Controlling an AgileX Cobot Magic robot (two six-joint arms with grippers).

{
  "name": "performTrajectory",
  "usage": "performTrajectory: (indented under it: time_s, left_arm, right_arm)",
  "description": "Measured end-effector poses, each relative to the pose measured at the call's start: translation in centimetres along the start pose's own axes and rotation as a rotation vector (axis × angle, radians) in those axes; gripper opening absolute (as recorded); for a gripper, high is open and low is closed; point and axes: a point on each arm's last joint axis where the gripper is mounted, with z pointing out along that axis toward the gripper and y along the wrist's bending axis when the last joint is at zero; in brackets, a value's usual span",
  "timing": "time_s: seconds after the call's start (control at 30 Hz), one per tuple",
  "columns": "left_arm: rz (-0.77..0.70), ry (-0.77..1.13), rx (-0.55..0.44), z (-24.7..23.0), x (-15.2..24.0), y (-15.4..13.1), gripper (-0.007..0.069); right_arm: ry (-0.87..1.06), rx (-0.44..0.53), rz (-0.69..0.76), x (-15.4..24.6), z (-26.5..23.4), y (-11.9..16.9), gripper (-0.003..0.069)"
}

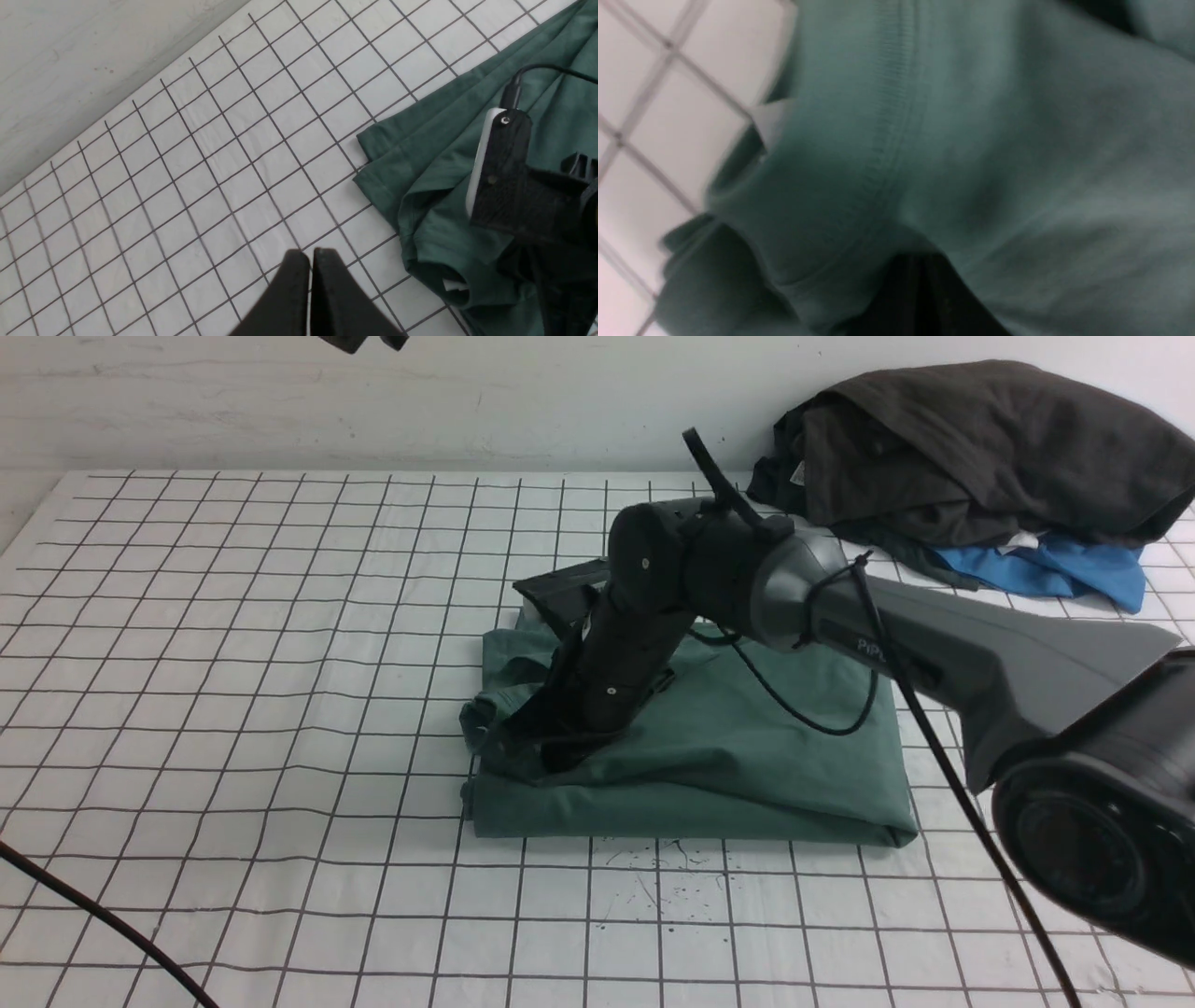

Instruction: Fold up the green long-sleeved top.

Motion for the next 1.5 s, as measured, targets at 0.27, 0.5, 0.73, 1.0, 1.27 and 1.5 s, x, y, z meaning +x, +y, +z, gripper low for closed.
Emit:
performTrajectory:
  time_s: [0.27, 0.5, 0.73, 1.0, 1.27, 1.5]
  left_arm:
    - [-0.001, -0.001, 0.000, 0.0, 0.0, 0.0, -0.0008]
    - [-0.045, -0.066, -0.047, -4.0, 0.1, 0.2, -0.0008]
    - [-0.101, -0.124, -0.189, -11.4, 2.9, 0.4, -0.0008]
    - [-0.212, 0.063, -0.271, -13.2, 13.5, -2.2, -0.0008]
    - [-0.324, 0.008, -0.320, -13.9, 23.6, -5.5, -0.0008]
    - [-0.347, -0.188, -0.299, -14.4, 30.6, -8.6, -0.0008]
  right_arm:
    - [-0.003, -0.008, -0.056, -0.1, -0.8, 0.8, -0.0013]
    - [-0.100, 0.119, -0.097, -0.7, -10.6, -0.2, -0.0013]
    - [-0.234, 0.206, -0.090, 0.5, -21.1, -0.7, -0.0014]
    - [-0.396, 0.248, -0.113, 4.6, -30.8, 1.9, -0.0014]
    - [-0.614, 0.298, -0.148, 11.6, -35.7, 4.5, -0.0014]
    - [-0.954, 0.355, -0.177, 20.2, -36.9, 6.2, -0.0014]
